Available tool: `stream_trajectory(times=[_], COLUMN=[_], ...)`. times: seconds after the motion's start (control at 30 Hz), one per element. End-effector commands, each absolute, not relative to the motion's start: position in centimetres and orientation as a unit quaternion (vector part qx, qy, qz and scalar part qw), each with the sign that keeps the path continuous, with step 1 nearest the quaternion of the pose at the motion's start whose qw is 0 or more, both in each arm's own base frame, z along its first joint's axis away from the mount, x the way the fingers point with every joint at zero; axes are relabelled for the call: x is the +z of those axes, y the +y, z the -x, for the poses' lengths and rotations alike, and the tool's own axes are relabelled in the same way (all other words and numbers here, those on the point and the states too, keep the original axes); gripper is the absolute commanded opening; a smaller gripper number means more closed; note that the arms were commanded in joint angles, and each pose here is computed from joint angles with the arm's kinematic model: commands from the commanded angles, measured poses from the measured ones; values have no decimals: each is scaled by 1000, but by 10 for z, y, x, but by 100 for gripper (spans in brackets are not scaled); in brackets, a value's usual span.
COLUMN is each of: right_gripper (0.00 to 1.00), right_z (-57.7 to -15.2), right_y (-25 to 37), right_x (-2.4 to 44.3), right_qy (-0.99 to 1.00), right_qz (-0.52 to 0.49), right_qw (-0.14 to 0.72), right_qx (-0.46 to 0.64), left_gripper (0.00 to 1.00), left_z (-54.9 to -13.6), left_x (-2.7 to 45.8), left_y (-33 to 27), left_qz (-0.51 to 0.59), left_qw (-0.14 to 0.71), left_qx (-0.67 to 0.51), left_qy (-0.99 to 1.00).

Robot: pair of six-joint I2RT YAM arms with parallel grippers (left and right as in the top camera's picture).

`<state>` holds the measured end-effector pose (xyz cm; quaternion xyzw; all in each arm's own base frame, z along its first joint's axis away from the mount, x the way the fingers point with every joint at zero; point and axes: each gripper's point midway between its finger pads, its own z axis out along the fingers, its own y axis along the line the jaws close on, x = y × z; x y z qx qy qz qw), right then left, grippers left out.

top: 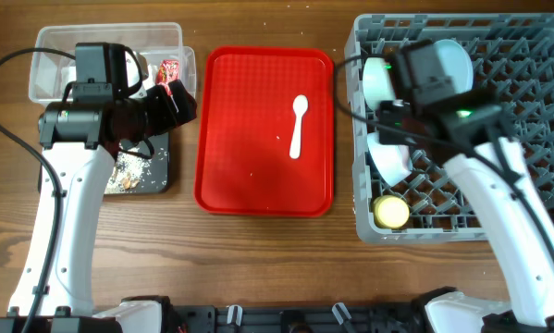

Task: Sort waste into correct bins and load items into the dishwasher rack
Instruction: 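Insert the white fork into the rack with the right gripper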

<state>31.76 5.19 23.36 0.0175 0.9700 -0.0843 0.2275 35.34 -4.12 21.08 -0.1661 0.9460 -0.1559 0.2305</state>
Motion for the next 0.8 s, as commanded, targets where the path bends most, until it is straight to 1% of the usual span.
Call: stream_trajectory(times=[0.0, 0.1, 0.13, 0.23, 0.3, 0.33, 0.37, 0.4, 0.43, 0.47, 0.5, 0.57, 0.63, 0.67, 0.7, 0.73, 0.77], right_gripper=[4, 4, 4, 4, 5, 17, 33, 44, 58, 70, 73, 76, 76, 73, 71, 64, 61], right_z=[-309, -302, -299, -297, -296, -298, -299, -301, -303, -307, -309, -312, -318, -322, -326, -329, -330], right_y=[3, -12, -22, -34, -37, -39, -40, -41, -40, -38, -35, -26, -2, 18, 52, 81, 102], right_x=[222, 186, 173, 151, 145, 145, 145, 145, 146, 146, 146, 147, 158, 167, 186, 204, 222], right_qy=[965, 968, 965, 960, 960, 960, 959, 959, 959, 959, 961, 967, 978, 983, 984, 977, 966], right_qz=[-24, 23, 23, 19, 12, 9, 6, 4, 2, 1, 1, 2, 6, 12, 27, 45, 61], right_qw=[191, 137, 123, 114, 113, 116, 119, 122, 128, 136, 140, 145, 155, 163, 173, 185, 195], right_qx=[-179, -210, -233, -253, -254, -255, -256, -255, -253, -247, -238, -211, -138, -80, 19, 101, 160], left_gripper=[100, 100, 100, 100, 100, 100, 100, 100, 100, 100, 100, 100, 100, 100, 100, 100, 100], left_z=[-355, -356, -356, -356, -356, -356, -356, -356, -356, -356, -356, -356, -356, -356, -356, -355, -356], left_x=[219, 219, 219, 219, 219, 219, 219, 219, 219, 219, 219, 219, 219, 219, 219, 219, 219], left_y=[-39, -39, -39, -39, -39, -39, -39, -39, -39, -39, -39, -39, -39, -39, -39, -39, -39], left_qz=[165, 165, 165, 165, 165, 165, 165, 165, 165, 165, 165, 165, 165, 165, 165, 165, 165], left_qw=[243, 243, 243, 243, 243, 243, 243, 243, 243, 243, 243, 243, 243, 243, 243, 243, 243], left_qx=[-155, -155, -155, -155, -156, -155, -155, -155, -156, -155, -155, -155, -155, -155, -155, -155, -155], left_qy=[943, 943, 943, 943, 943, 943, 943, 943, 943, 943, 943, 943, 943, 943, 943, 943, 943])
